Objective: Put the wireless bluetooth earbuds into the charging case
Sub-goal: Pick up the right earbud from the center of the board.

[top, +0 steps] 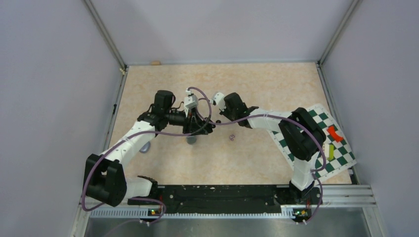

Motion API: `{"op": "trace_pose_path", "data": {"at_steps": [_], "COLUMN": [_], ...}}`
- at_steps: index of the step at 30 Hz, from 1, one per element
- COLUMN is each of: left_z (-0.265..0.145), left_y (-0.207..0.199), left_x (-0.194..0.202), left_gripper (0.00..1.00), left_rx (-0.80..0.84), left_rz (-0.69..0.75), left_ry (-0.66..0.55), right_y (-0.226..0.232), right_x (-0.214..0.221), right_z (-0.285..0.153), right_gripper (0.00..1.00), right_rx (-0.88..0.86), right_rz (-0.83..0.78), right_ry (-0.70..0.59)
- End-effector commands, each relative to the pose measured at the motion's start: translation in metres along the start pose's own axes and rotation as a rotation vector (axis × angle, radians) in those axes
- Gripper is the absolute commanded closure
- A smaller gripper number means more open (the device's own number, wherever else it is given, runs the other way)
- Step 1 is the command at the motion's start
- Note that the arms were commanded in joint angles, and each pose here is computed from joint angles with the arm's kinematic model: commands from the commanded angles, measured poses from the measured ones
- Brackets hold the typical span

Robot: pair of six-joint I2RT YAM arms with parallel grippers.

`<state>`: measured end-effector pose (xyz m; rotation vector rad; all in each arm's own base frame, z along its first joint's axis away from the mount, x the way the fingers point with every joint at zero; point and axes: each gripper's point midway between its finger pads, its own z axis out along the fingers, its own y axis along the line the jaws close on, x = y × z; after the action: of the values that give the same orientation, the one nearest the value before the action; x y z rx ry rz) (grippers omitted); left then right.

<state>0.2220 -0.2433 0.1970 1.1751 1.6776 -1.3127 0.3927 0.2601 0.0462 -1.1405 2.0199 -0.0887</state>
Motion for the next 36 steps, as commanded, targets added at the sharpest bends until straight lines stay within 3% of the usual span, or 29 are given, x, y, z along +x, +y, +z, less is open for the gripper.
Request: {"op": "trace_pose_path", "data": {"at_steps": [1,8,23,27,36], "left_z": [-0.001,-0.002,-0.002,-0.001,-0.002], "left_y": [-0.001,-0.002,-0.002,-0.002,-0.002], "left_x": [-0.018,-0.019,-0.019,-0.018,-0.019], "left_gripper": [1.00,1.00,1.00,1.00,1.00], "left_rx": [0.023,0.025,0.029,0.032,0.030], "left_rz": [0.062,0.063,0.060,0.057,0.056], "left_ry": [-0.027,-0.029,-0.030,-0.030,-0.029], "right_y": [-0.009,-0.014,-0.037,-0.047,-0.044], "right_x": [-0.010,-0.014,-0.025,-0.025,-0.010], "right_z": [-0.011,-0.019,-0.049,-0.055,-0.022], "right_gripper": [0.97,0.99,1.00,0.99,0.92], "right_rx": [0.057,0.064,-0.095,-0.075,-0.103], "right_rz": [-0.019,0.001,0.244,0.242,0.307], "right_ry": [-0.027,-0.050,-0.174,-0.197,-0.089]}}
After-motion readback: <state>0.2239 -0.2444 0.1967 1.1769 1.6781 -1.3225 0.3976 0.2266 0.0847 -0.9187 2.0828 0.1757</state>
